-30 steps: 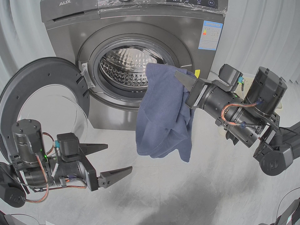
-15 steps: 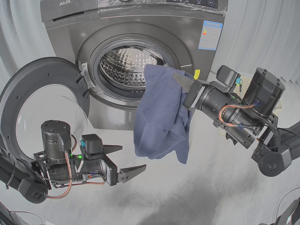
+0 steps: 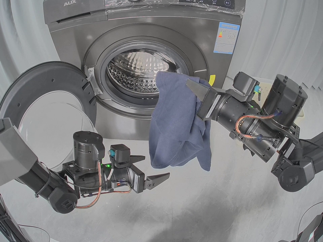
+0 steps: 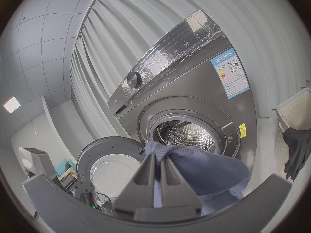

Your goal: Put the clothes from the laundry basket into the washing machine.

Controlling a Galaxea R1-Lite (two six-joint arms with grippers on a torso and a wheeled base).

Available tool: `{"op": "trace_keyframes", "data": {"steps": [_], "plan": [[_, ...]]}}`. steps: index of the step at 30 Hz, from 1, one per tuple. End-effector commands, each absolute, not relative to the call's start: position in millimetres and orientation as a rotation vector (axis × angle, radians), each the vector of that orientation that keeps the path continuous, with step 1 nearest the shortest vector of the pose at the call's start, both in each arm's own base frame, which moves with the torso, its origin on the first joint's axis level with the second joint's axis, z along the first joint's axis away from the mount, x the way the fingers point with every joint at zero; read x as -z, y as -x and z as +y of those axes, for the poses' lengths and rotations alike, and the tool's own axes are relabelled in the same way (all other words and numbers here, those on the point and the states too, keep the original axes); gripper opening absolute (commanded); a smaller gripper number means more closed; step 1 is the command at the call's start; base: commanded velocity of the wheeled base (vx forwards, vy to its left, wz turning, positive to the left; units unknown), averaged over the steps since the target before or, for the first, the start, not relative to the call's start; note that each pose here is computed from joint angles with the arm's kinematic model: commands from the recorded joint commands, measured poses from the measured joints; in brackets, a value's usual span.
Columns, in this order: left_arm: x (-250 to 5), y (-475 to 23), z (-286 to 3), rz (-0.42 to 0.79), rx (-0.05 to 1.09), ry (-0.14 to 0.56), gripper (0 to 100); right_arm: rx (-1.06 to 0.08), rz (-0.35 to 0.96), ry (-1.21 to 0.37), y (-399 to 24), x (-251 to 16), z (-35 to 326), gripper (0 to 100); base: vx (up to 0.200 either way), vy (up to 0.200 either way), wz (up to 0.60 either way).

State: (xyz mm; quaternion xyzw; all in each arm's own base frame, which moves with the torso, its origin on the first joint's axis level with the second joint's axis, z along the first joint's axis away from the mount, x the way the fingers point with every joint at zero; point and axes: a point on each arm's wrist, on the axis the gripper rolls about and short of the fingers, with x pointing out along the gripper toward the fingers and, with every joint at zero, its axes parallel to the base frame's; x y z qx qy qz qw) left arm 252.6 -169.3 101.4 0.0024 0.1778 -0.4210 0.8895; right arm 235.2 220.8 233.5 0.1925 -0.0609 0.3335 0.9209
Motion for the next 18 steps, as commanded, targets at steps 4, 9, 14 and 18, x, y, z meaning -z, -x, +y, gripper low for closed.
{"op": "trace_keyframes", "data": {"steps": [4,9,14,18], "plan": [[-80.1,-274.0,-191.3,0.357,0.857,0.000,100,-0.689,-0.124,-0.396,-233.4,-233.5,220.4,0,0.000,0.000,0.00],[-76.2,-283.7,-196.6,0.326,0.815,-0.002,100,-0.689,-0.126,-0.396,-232.5,-233.3,219.5,0,0.000,0.000,0.00],[-82.1,-293.6,-201.2,0.257,0.764,0.004,100,-0.696,-0.131,-0.398,-229.3,-232.9,219.1,0,0.000,0.000,0.00],[-86.7,-294.3,-201.4,0.226,0.757,0.011,100,-0.698,-0.127,-0.397,-228.1,-232.2,219.4,0,0.000,0.000,0.00]]}}
